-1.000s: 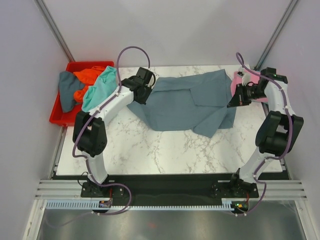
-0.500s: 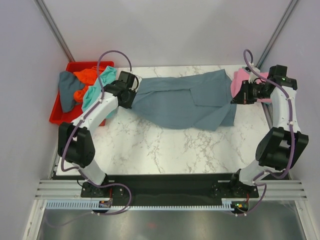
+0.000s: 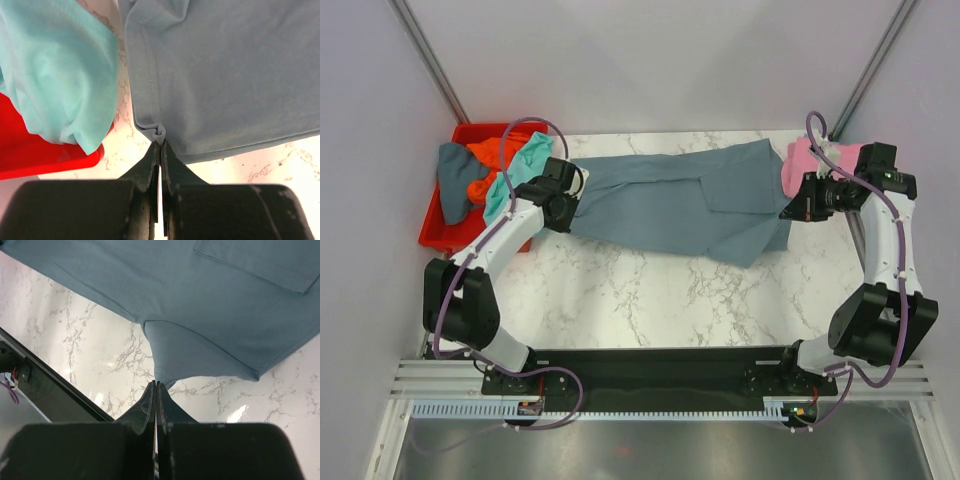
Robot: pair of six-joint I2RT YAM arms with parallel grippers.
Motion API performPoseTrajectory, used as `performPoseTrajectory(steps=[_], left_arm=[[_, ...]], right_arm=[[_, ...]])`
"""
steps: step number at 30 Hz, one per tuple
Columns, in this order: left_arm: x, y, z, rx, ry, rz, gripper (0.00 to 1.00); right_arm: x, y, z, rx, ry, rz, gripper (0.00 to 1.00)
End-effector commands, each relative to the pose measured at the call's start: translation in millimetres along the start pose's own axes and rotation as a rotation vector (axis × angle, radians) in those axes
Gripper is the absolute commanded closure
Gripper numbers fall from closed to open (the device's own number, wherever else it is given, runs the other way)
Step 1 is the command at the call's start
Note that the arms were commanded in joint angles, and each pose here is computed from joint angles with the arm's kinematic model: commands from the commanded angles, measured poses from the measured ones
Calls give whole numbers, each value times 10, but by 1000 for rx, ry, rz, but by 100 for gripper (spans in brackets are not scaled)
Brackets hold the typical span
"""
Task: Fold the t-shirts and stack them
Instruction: Fold the tshirt
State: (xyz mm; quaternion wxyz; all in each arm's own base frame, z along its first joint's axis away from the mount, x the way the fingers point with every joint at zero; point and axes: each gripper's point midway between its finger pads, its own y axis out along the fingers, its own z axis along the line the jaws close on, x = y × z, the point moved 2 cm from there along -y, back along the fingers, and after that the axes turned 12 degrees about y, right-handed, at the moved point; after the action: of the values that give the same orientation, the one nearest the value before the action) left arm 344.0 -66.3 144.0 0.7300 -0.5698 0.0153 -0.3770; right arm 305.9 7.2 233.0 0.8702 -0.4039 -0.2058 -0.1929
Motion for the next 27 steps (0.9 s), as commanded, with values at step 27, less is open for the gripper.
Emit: performPoseTrajectory(steps=[27], left_arm=[[-307,207,-279,-215,18,81,98]], right_arm=[[293,-84,65,12,-20,-79,100]])
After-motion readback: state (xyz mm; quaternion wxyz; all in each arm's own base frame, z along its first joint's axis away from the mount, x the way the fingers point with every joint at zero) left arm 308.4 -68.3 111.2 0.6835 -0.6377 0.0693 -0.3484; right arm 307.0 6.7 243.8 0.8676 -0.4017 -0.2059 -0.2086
